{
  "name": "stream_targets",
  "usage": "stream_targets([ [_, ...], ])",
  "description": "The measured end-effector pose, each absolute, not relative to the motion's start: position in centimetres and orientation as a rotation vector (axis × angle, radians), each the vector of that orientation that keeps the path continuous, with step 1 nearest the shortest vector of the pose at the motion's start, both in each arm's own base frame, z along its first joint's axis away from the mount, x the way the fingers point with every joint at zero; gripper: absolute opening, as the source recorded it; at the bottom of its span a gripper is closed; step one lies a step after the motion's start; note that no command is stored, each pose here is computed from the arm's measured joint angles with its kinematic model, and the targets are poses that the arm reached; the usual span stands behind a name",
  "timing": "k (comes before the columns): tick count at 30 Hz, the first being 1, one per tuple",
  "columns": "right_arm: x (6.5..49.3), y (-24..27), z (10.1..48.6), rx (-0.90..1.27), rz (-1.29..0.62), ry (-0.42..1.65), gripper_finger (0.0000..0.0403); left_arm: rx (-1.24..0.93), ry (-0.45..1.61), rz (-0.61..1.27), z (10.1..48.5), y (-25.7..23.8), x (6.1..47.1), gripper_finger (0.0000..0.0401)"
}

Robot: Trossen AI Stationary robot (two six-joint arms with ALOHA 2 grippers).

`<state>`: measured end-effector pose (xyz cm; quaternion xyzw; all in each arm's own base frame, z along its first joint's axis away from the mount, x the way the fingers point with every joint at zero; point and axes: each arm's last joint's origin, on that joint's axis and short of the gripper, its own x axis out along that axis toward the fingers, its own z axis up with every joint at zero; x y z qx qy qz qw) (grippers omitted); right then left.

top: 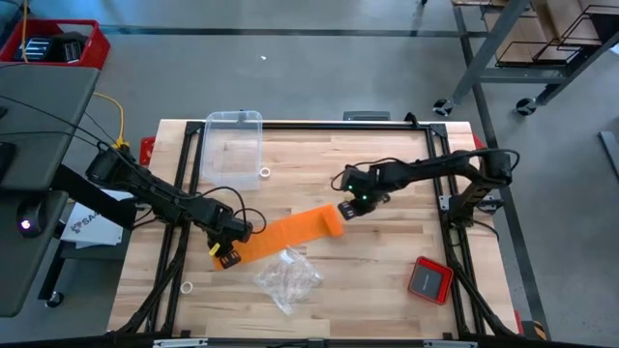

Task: Roll bandage
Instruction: Roll the orange bandage

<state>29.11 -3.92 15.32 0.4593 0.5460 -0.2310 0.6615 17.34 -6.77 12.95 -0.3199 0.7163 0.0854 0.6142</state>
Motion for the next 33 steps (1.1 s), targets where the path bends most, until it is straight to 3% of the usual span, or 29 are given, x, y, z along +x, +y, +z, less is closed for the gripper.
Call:
stream_targets([
  [10,31.3,-3.5,13.7,1.144,-0.476,1.064,0.0000,-0.750,1.674,0.216,13.0,-6.7,17.1,0.0000],
  [22,30.7,-4.8,13.7,1.139,-0.476,1.091,0.0000,-0.735,1.689,0.197,15.5,-6.8,17.8,0.0000],
  [25,30.7,-5.1,13.7,1.140,-0.470,1.092,0.0000,-0.706,1.580,0.225,16.9,-6.5,18.4,0.0000],
  [29,30.7,-5.1,13.7,1.129,-0.453,1.096,0.0000,-0.604,1.248,0.317,18.4,-5.5,20.4,0.0000],
  [33,30.7,-5.0,13.7,1.134,-0.447,1.098,0.0000,-0.527,1.056,0.235,17.8,-4.0,23.3,0.0000],
])
